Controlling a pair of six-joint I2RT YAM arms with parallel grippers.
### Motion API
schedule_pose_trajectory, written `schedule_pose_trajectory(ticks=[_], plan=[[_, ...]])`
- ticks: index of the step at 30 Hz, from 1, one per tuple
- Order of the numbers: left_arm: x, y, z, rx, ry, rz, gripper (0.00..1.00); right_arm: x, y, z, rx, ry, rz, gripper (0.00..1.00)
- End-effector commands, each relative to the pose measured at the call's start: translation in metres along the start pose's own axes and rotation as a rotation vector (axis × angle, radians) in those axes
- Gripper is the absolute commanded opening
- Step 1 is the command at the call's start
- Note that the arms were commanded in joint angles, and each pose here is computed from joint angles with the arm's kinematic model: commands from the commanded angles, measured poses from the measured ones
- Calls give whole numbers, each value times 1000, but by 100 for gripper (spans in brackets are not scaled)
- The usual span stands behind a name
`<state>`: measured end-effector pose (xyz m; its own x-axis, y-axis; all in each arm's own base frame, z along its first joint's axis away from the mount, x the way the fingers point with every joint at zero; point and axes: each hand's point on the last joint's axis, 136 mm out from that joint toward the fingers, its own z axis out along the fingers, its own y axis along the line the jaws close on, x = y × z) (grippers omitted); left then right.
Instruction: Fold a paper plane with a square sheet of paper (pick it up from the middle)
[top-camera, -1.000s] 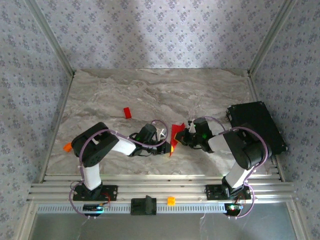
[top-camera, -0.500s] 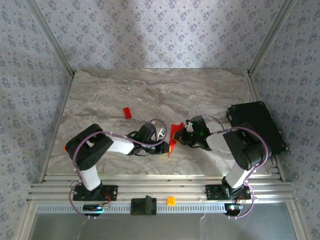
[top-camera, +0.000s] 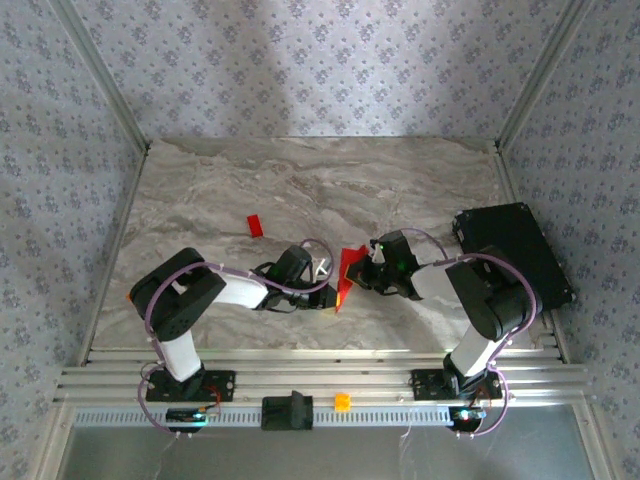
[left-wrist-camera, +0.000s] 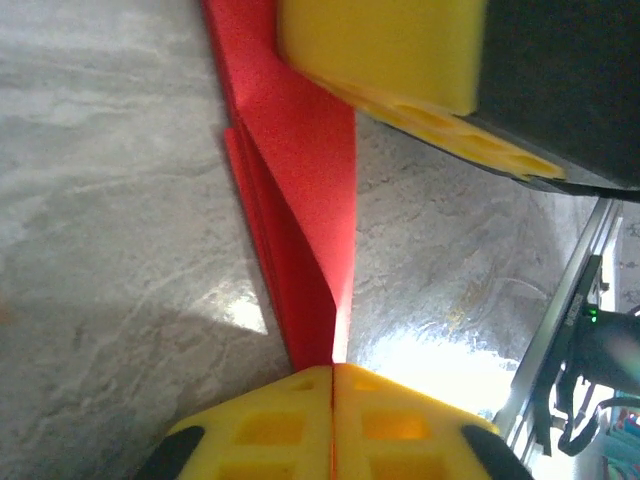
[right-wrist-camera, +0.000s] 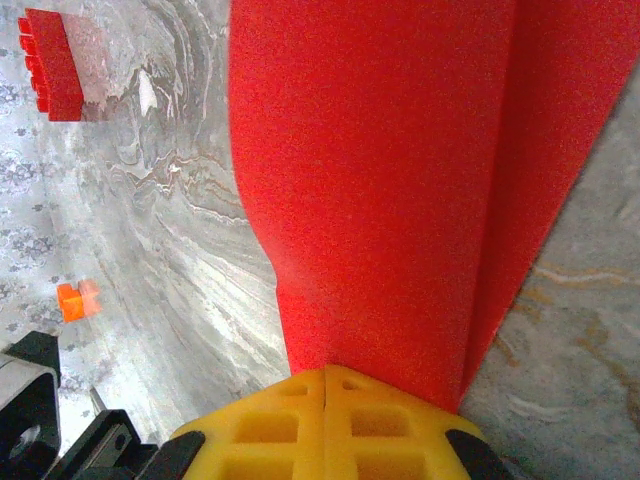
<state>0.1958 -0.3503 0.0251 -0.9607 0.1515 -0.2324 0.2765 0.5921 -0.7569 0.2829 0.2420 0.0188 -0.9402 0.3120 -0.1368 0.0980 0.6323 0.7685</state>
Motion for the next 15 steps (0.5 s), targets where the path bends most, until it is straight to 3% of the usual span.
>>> schedule_pose_trajectory(ticks=[1,15], plan=[[34,14,-3,-52,120,-31,13,27,-63,0,231,60,79,2],[45,19,-7,-98,157,-3,11,27,-64,0,239,57,87,1]])
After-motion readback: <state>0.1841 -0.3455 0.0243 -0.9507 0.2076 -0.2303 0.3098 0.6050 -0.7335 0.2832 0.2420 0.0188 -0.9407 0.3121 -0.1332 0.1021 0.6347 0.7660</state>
